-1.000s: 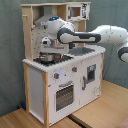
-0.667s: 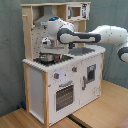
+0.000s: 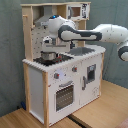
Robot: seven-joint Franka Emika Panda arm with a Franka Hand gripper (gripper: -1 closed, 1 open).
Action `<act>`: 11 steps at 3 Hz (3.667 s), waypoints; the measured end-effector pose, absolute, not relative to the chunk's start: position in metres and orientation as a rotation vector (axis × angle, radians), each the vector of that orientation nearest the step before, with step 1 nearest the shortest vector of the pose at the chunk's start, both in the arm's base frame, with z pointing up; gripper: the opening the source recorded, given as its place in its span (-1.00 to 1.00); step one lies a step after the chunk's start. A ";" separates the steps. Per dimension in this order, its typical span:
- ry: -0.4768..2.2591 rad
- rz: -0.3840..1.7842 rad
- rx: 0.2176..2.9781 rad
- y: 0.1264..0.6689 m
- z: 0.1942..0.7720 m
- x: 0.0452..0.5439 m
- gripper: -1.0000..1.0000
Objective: Play with the kitchen
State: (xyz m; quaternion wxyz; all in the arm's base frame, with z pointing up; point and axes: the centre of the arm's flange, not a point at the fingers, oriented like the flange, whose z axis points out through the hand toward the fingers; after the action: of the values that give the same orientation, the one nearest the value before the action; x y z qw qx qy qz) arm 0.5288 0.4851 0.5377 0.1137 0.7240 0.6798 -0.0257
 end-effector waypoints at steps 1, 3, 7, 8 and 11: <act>2.000 -0.027 2.110 0.486 0.588 0.500 -1.00; 1.870 -0.140 2.196 0.434 0.638 0.486 -1.00; 1.589 -0.392 2.367 0.350 0.634 0.482 -1.00; 1.544 -0.411 2.396 0.342 0.626 0.473 -1.00; 1.445 -0.398 2.440 0.323 0.602 0.450 -1.00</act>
State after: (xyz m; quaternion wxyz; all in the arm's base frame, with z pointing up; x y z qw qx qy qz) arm 0.4500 0.3226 0.6021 0.1389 0.8439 0.4997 -0.1376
